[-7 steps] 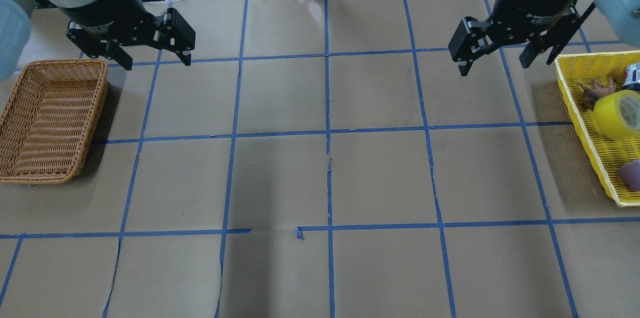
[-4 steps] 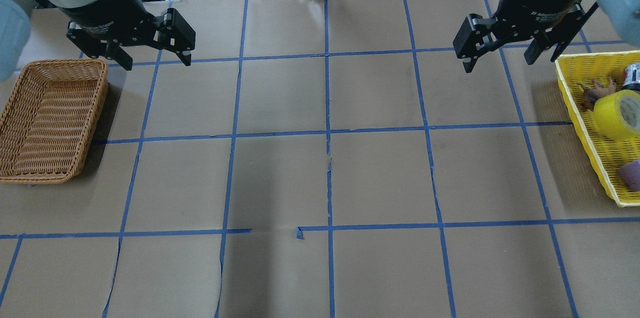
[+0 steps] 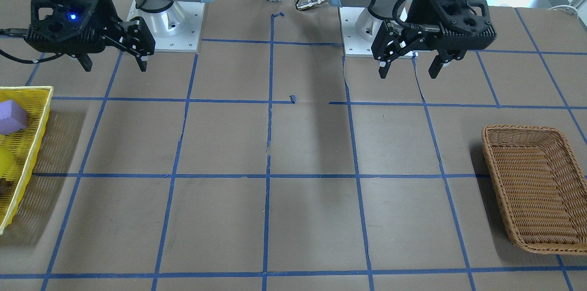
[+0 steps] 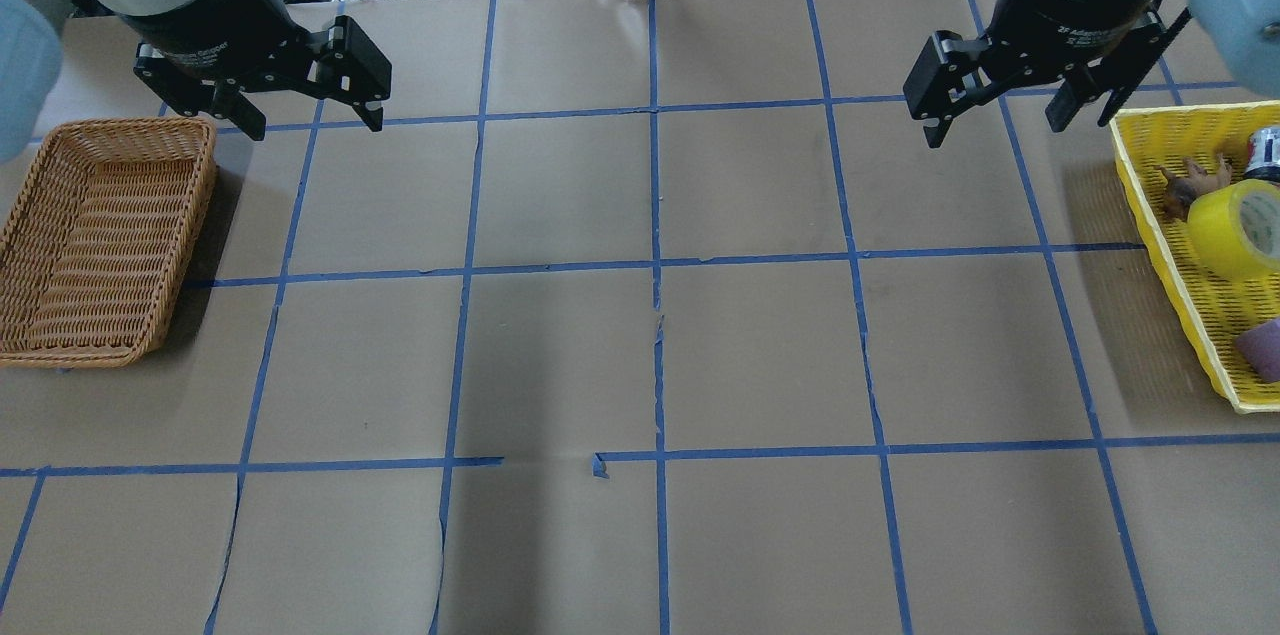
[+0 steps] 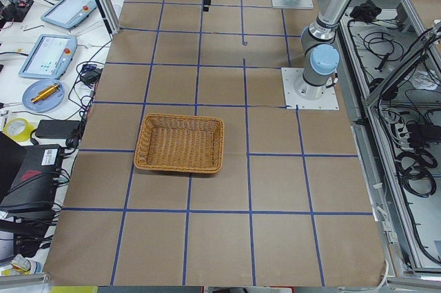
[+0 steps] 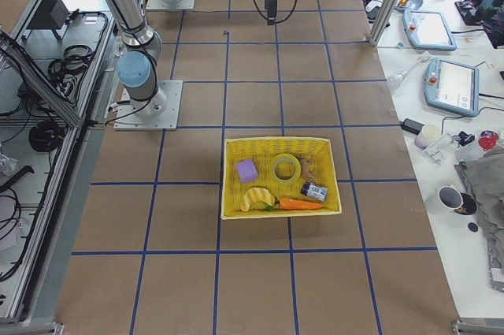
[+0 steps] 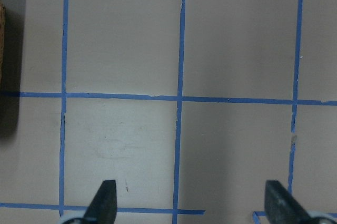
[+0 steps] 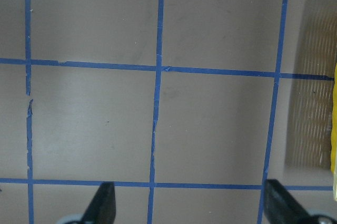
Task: Transfer tape with both arms
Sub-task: 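Move the right gripper down into the yellow basket over the yellow tape roll, then grasp the yellow tape roll with the right gripper and lift it, then carry the tape roll to the table center and lower it, then release the tape roll and raise the right gripper while the left arm reaches toward it, then lower the left gripper onto the tape roll and grasp its rim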
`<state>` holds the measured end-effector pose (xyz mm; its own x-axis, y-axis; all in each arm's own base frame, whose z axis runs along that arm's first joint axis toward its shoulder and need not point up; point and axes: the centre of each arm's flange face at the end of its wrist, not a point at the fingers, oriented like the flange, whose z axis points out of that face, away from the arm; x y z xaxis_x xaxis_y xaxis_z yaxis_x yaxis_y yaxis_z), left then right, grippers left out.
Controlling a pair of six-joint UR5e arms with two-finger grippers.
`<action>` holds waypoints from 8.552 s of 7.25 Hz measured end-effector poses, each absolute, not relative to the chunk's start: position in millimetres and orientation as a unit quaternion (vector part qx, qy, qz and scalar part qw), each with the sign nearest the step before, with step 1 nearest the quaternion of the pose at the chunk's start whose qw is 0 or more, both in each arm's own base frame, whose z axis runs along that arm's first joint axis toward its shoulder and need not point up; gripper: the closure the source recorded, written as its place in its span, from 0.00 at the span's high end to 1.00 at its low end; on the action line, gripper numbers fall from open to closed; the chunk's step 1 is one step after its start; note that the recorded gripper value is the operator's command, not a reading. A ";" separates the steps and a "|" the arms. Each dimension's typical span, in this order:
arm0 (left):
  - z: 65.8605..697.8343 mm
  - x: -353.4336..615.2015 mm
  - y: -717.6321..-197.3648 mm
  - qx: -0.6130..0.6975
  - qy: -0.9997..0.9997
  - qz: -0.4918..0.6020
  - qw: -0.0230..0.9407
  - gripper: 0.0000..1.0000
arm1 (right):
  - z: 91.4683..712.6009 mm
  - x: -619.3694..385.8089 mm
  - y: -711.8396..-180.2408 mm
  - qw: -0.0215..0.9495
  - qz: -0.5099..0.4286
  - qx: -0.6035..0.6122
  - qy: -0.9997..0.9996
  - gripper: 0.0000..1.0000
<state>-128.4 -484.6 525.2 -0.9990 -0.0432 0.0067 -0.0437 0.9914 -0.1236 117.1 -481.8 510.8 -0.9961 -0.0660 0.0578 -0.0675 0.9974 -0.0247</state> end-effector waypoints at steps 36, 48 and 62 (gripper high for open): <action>525.5 -127.6 -484.2 0.023 -0.998 0.062 0.002 1.00 | 357.9 91.8 -614.5 -0.048 -0.005 -0.284 -0.958 0.00; 528.5 -126.7 -481.5 0.023 -0.998 0.062 0.001 1.00 | 201.9 375.4 -500.4 -0.034 -0.107 -0.334 -0.936 0.06; 369.3 -297.1 -470.3 0.099 -0.995 0.017 0.014 1.00 | 475.3 149.3 -506.2 -0.007 0.034 -0.158 -0.987 1.00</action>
